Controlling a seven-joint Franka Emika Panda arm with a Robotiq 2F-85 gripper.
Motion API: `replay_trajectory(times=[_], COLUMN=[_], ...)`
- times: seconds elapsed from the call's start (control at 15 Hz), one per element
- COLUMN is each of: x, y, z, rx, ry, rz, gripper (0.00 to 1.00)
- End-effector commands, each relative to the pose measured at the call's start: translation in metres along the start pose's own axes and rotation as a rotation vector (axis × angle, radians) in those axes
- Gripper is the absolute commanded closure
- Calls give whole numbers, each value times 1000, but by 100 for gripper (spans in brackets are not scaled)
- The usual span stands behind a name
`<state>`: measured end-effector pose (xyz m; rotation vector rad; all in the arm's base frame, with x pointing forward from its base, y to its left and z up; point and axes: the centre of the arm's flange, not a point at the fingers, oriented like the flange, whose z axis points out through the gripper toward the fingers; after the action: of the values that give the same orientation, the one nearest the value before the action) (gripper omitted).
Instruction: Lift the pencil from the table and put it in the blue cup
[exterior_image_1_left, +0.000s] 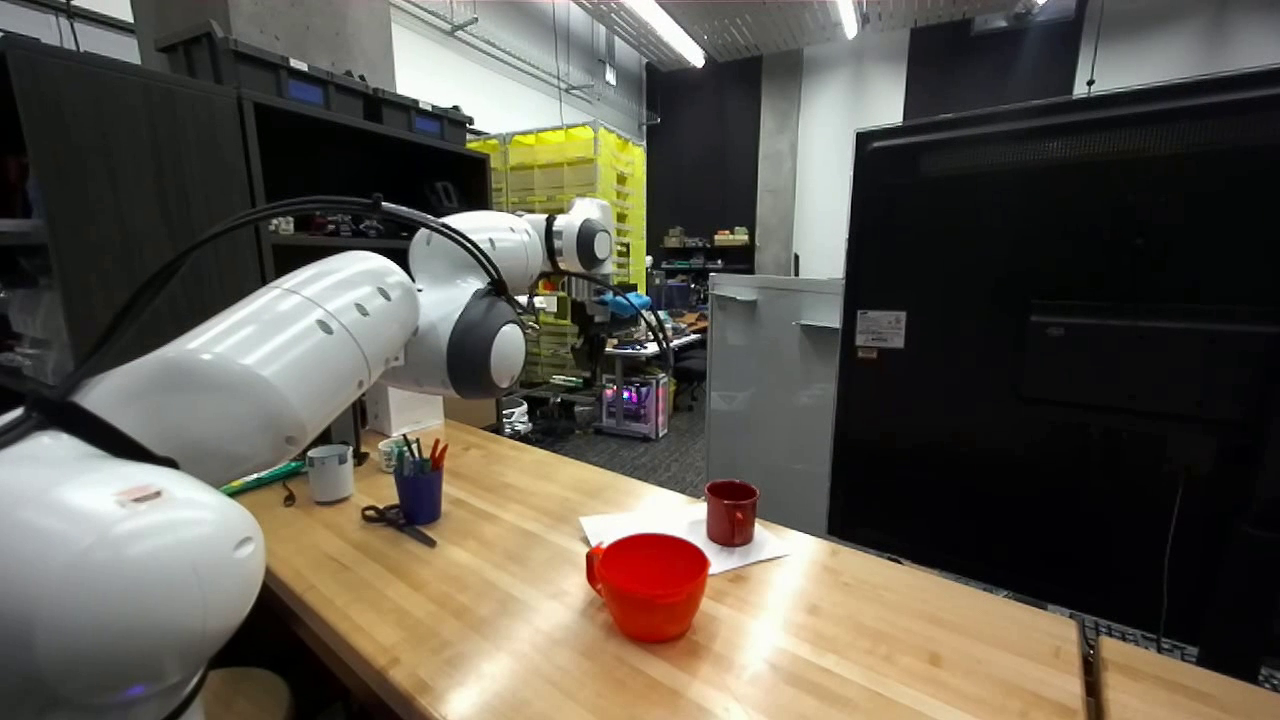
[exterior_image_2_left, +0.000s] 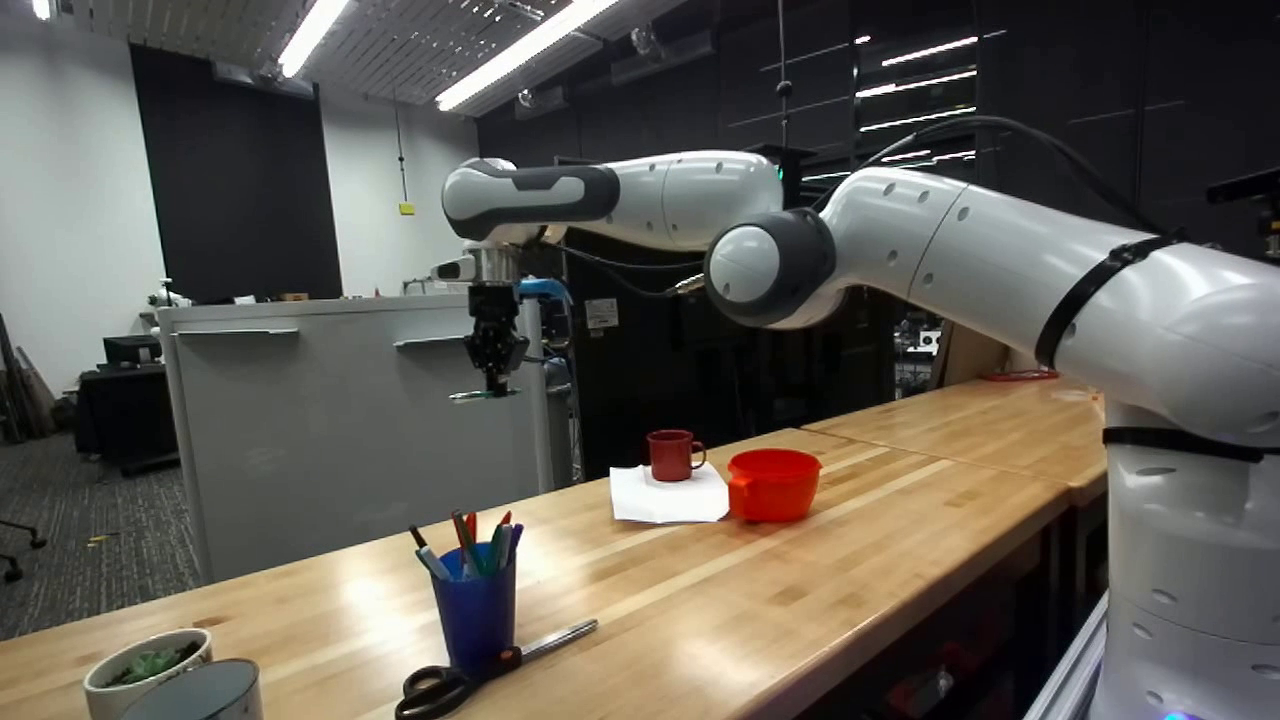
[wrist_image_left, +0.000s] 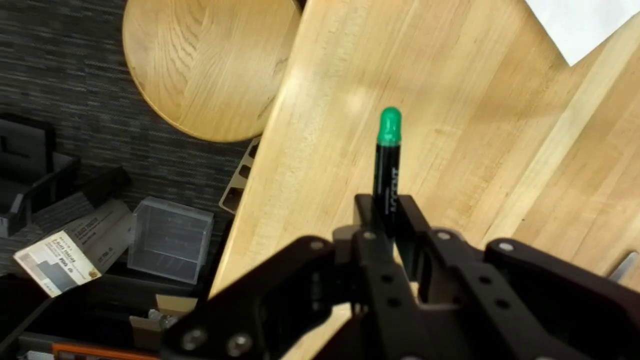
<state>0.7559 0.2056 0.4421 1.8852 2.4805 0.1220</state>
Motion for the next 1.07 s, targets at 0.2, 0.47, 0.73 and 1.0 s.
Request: replay_trajectory(times=[0.2,0.47,0.73,1.0], x=[16,23,19,17], y=[-66,-66,-79,-108], z=[4,13,34,47], rx=[-117,-24,185,378], ry=[-7,-97,-192,-198], rz=[19,55,118,139], gripper=[97,97,97,97])
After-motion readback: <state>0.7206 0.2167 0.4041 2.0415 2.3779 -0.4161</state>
